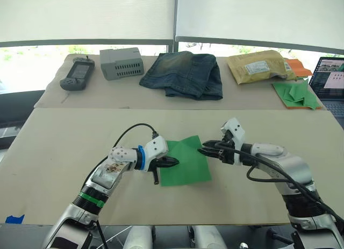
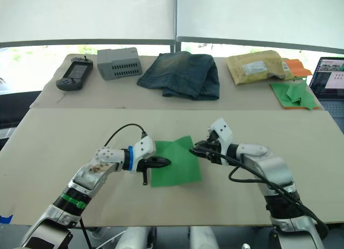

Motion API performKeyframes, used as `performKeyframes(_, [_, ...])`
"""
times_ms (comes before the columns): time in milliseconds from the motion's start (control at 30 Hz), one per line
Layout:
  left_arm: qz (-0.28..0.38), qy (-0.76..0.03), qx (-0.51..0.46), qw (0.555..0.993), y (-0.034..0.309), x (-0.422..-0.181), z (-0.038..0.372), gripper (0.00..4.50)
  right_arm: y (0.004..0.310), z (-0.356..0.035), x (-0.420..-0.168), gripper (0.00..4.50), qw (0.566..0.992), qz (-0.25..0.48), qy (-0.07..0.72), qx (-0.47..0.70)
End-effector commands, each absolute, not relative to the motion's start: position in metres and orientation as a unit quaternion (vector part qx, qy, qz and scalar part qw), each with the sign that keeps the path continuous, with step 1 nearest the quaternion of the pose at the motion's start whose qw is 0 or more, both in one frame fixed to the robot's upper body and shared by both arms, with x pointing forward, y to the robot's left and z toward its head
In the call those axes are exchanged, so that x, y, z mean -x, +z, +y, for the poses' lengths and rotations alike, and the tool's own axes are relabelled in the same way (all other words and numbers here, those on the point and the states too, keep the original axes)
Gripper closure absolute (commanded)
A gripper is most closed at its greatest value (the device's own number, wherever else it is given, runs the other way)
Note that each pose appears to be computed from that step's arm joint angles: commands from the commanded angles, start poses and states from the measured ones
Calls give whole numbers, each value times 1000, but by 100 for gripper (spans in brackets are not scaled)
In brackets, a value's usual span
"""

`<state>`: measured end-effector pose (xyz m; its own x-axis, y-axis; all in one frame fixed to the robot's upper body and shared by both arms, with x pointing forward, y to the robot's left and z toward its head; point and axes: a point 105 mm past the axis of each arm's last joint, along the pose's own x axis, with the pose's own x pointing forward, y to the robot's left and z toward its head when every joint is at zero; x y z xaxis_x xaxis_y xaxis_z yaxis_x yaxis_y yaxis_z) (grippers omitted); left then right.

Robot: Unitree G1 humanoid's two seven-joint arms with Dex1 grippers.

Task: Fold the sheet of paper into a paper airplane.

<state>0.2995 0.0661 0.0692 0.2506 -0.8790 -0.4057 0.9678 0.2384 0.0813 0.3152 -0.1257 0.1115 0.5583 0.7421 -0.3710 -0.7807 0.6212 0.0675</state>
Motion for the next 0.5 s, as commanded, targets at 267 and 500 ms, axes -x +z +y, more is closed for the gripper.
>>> performKeyframes(267, [172,-585,-168,774,52,-297,73,450,130,-119,-323,258,895,149,419,25])
performKeyframes(500, [173,-581,-168,777,53,-298,76,450,128,-106,-322,375,888,158,431,8])
